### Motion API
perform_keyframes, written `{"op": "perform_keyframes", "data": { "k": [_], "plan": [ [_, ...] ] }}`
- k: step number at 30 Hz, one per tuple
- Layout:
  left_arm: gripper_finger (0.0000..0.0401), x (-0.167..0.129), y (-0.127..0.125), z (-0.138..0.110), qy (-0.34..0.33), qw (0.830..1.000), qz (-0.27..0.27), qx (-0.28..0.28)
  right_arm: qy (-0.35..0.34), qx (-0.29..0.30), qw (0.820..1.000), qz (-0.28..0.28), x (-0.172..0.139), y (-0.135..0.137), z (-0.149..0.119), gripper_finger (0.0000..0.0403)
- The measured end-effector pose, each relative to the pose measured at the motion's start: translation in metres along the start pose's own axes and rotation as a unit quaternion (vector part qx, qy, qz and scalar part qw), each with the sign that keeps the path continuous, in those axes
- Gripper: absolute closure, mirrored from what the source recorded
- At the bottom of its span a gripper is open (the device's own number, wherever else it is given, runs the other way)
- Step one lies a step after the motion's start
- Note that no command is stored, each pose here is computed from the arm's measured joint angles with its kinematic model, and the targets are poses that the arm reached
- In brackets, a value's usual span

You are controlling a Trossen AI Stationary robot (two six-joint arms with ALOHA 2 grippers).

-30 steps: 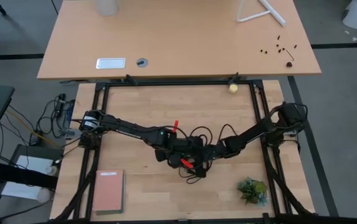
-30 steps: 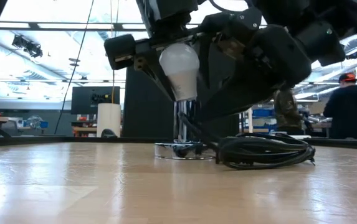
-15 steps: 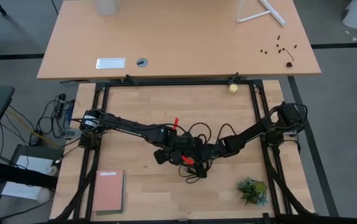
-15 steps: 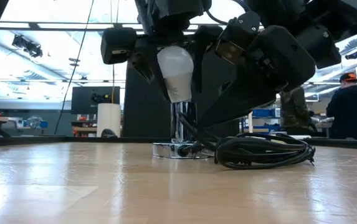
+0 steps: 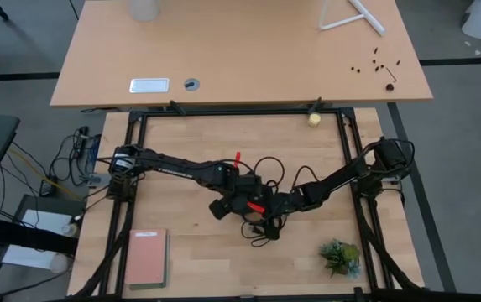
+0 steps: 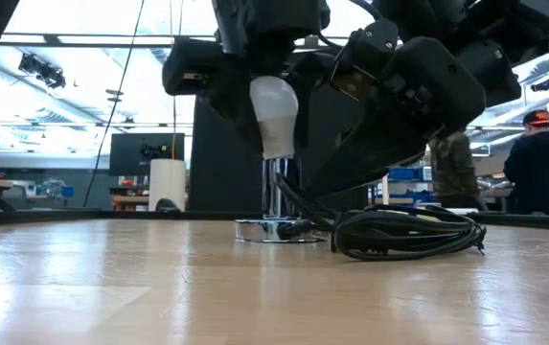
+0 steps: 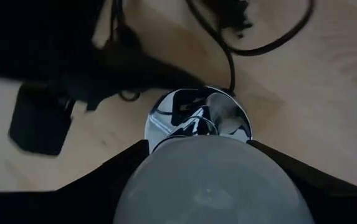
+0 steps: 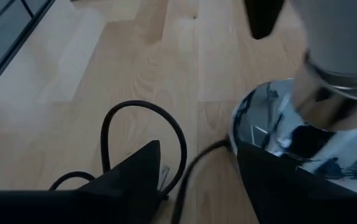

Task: Screw lightbulb
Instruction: Insert the white lightbulb into the silver lamp

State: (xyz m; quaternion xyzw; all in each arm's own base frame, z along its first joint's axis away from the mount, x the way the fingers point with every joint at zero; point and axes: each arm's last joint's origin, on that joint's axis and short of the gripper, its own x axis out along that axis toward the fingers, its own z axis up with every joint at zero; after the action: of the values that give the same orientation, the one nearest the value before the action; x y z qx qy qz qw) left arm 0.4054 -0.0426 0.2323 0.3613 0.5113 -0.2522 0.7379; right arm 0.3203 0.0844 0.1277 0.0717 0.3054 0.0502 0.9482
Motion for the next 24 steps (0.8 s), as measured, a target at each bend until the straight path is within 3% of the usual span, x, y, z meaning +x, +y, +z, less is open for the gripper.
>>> {"op": "perform_keyframes", "data": {
  "k": [6, 14, 24],
  "plan": [
    [0.0104, -0.003, 0.007, -0.002, 0.009, 0.999, 0.018, -0.05, 0.0, 0.0, 1.0, 0.0, 0.0, 0.0, 0.0, 0.018],
    [0.0052, -0.004, 0.008, -0.004, 0.026, 0.996, 0.032, -0.076, 0.0, 0.005, 1.0, -0.001, 0.0, 0.0, 0.0, 0.018],
    [0.0043, -0.007, 0.005, -0.003, 0.034, 0.993, 0.038, -0.103, 0.0, 0.007, 1.0, -0.008, -0.012, -0.003, 0.009, 0.018]
  ]
}}
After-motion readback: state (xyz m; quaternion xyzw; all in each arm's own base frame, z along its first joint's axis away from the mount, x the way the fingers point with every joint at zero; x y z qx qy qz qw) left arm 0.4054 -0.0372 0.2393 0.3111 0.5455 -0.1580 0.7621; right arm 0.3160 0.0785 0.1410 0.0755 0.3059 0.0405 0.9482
